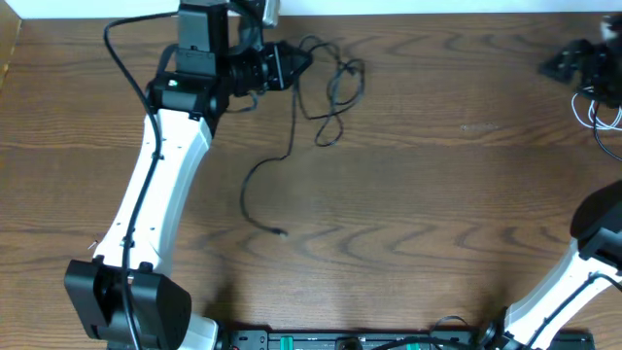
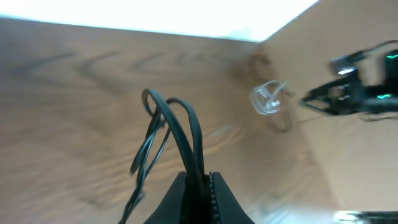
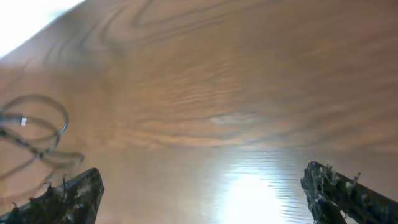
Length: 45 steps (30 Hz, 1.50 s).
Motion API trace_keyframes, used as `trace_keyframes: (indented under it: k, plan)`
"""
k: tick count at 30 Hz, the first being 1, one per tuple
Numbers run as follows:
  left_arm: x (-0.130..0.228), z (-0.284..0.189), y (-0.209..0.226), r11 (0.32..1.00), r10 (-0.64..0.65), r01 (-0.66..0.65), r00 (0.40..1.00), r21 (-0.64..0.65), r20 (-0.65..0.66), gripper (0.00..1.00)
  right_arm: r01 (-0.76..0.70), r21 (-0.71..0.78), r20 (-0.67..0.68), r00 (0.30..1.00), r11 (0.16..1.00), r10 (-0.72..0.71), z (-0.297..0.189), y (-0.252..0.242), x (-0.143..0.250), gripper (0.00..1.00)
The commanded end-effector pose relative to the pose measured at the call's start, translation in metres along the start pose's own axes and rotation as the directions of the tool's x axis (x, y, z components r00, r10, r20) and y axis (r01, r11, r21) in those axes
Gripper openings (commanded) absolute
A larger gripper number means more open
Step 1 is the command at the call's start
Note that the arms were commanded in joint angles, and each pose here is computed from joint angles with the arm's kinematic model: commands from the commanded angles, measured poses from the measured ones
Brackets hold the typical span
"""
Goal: Untangle cables
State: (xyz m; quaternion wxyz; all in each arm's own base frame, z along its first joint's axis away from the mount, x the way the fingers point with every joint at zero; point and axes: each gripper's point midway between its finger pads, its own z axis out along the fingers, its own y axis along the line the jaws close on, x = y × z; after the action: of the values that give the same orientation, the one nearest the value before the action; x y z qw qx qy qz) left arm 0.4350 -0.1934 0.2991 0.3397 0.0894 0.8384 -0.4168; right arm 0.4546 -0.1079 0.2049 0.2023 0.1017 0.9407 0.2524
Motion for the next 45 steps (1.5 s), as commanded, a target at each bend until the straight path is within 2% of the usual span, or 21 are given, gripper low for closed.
trace_keyframes:
  k: [1,6,13,25,27,30,35,37,40,41,44,45]
  plan:
    - [-0.002,0.005,-0.025,0.991,-0.085,0.085,0.996,0.107,-0.009,0.08,0.171,-0.106,-0.015,0.985,0.980,-0.174,0.009,0.055,0.006,0.99]
    - [-0.020,0.008,-0.046,0.973,-0.161,0.152,0.986,0.175,0.041,0.08,0.283,-0.166,-0.072,0.952,0.945,-0.298,0.039,0.109,0.022,0.99]
    - [-0.032,0.006,-0.055,0.910,-0.365,0.350,0.930,0.222,0.033,0.07,0.425,-0.245,-0.083,0.886,0.872,-0.455,0.077,0.186,0.042,0.99]
    - [-0.031,0.006,-0.056,0.879,-0.431,0.418,0.902,0.229,0.006,0.08,0.432,-0.320,-0.066,0.878,0.843,-0.474,0.121,0.278,0.066,0.98]
    - [-0.031,0.006,-0.056,0.876,-0.436,0.424,0.900,0.229,0.005,0.07,0.406,-0.271,-0.086,0.893,0.873,-0.442,0.133,0.280,0.068,0.93]
    - [-0.031,0.006,-0.057,0.876,-0.436,0.424,0.900,0.230,0.004,0.08,0.352,-0.128,-0.110,0.924,0.927,-0.366,0.148,0.268,0.067,0.92]
    - [-0.030,0.006,-0.058,0.872,-0.442,0.430,0.897,0.233,-0.004,0.08,0.321,-0.036,-0.119,0.939,0.947,-0.323,0.170,0.263,0.069,0.87]
    - [-0.030,0.006,-0.058,0.872,-0.442,0.430,0.897,0.233,-0.004,0.08,0.306,-0.033,-0.118,0.944,0.952,-0.307,0.179,0.263,0.068,0.82]
    - [-0.029,0.006,-0.059,0.871,-0.440,0.430,0.898,0.238,-0.011,0.07,0.261,0.021,-0.114,0.960,0.965,-0.257,0.192,0.252,0.064,0.67]
    - [-0.028,0.006,-0.060,0.870,-0.439,0.430,0.898,0.241,-0.018,0.07,0.239,0.056,-0.114,0.966,0.969,-0.232,0.198,0.244,0.063,0.61]
    - [-0.027,0.005,-0.062,0.872,-0.430,0.423,0.902,0.248,-0.027,0.07,0.188,0.155,-0.117,0.978,0.970,-0.171,0.209,0.219,0.060,0.36]
    - [-0.028,0.004,-0.060,0.881,-0.412,0.403,0.911,0.248,-0.017,0.07,0.178,0.179,-0.126,0.980,0.968,-0.157,0.212,0.212,0.061,0.31]
